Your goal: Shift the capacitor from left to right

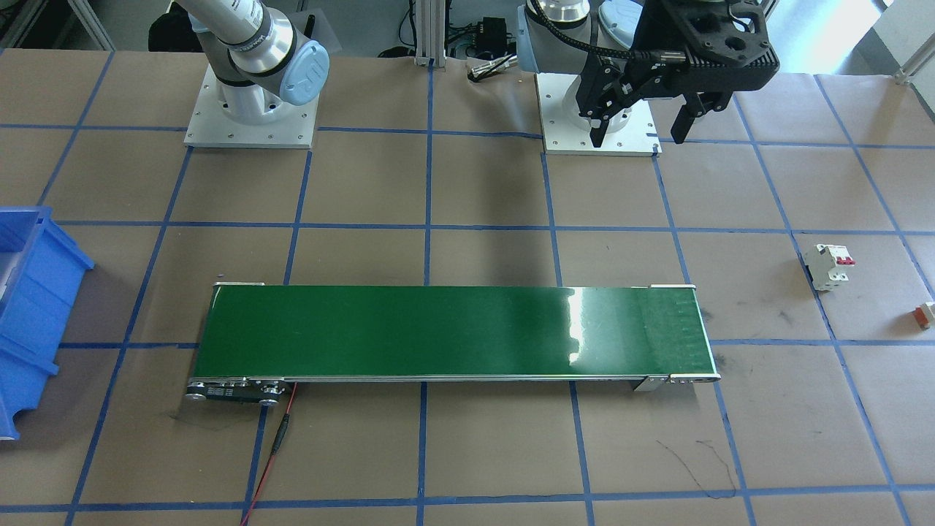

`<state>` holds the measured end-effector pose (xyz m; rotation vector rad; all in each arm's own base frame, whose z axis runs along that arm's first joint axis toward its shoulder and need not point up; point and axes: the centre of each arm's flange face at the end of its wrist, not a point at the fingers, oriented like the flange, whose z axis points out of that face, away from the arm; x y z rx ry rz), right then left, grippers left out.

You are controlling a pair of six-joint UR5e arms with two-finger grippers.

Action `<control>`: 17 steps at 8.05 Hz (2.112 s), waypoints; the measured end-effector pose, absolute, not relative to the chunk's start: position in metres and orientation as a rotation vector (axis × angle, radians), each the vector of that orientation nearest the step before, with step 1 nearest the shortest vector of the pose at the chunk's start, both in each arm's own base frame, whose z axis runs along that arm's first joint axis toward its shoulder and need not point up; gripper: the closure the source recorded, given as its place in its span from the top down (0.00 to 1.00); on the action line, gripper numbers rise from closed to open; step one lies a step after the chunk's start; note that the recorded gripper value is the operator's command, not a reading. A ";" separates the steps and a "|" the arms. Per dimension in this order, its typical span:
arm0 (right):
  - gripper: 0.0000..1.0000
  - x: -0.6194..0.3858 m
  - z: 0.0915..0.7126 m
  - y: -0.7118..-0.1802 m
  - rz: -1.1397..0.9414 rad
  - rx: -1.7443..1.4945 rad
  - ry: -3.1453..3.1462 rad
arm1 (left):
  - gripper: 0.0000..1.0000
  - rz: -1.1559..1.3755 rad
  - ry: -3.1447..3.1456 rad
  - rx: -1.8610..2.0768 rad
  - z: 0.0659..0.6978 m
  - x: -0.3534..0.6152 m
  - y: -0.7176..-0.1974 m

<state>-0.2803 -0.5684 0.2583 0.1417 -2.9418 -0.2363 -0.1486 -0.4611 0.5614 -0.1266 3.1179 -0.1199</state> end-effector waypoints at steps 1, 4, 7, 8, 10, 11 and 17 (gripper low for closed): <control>1.00 -0.291 0.273 -0.560 -0.219 0.180 -2.933 | 1.00 -0.120 3.118 -0.127 0.561 -0.149 -0.461; 1.00 -0.276 0.343 -0.528 -0.238 0.221 -2.960 | 1.00 -0.121 3.118 -0.127 0.562 -0.149 -0.461; 1.00 -0.187 0.419 -0.517 -0.119 0.222 -2.992 | 1.00 -0.123 3.118 -0.127 0.562 -0.149 -0.460; 1.00 -0.139 0.440 -0.517 -0.041 0.182 -3.036 | 1.00 -0.123 3.118 -0.127 0.562 -0.149 -0.460; 1.00 -0.049 0.454 -0.516 -0.017 0.138 -3.120 | 1.00 -0.123 3.118 -0.127 0.562 -0.149 -0.460; 1.00 -0.005 0.455 -0.515 -0.021 0.122 -3.134 | 1.00 -0.123 3.118 -0.127 0.562 -0.149 -0.460; 1.00 0.125 0.456 -0.502 -0.011 0.223 -3.139 | 1.00 -0.125 3.118 -0.124 0.563 -0.149 -0.459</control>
